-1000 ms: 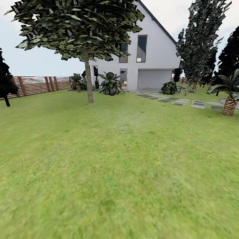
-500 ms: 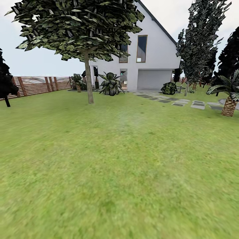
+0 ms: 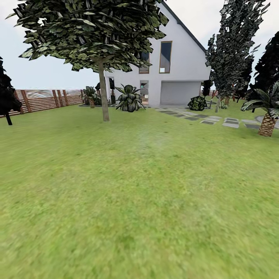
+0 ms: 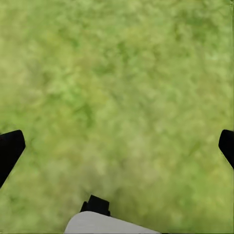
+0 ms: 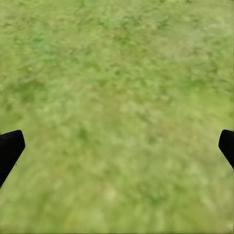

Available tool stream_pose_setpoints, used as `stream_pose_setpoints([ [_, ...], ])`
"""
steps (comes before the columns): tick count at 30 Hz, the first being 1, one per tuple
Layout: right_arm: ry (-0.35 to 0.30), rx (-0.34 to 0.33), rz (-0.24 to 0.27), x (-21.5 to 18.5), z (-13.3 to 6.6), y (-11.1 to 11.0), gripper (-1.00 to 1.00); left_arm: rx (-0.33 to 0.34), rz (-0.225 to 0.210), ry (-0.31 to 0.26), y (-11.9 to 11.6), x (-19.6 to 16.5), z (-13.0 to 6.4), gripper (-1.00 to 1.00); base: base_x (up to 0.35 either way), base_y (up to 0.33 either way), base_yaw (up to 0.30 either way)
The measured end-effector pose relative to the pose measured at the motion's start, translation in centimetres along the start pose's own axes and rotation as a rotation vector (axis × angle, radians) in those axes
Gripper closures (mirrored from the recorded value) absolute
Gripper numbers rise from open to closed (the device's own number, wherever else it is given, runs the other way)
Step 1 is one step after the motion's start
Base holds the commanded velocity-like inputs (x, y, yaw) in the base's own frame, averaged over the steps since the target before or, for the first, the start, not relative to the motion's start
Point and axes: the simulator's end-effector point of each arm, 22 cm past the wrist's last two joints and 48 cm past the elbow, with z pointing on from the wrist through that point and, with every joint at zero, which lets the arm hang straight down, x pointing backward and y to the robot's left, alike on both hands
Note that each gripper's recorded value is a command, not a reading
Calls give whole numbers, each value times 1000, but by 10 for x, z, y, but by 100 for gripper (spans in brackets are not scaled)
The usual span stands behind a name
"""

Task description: Take the three Easter eggs out of the wicker basket on the lawn in the garden, then place them on the lawn next to a single tree (choose any tree) so that all three eggs are next to the same tree and none are left in the basket.

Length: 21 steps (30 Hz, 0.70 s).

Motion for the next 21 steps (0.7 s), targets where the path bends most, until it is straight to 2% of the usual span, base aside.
stream_pose_setpoints([
  [3, -23, 3, 3, -4, -5, -2, -100, -8, 3, -29, 5, -7, -4, -100, 0, 0, -17],
  [6, -29, 8, 6, -8, -9, -4, -100, -11, 3, -35, 6, -10, -8, -100, 0, 0, -145],
  [21, -30, 5, 3, -9, -10, -3, -100, -23, 8, -13, 13, 1, -11, -100, 0, 0, -273],
])
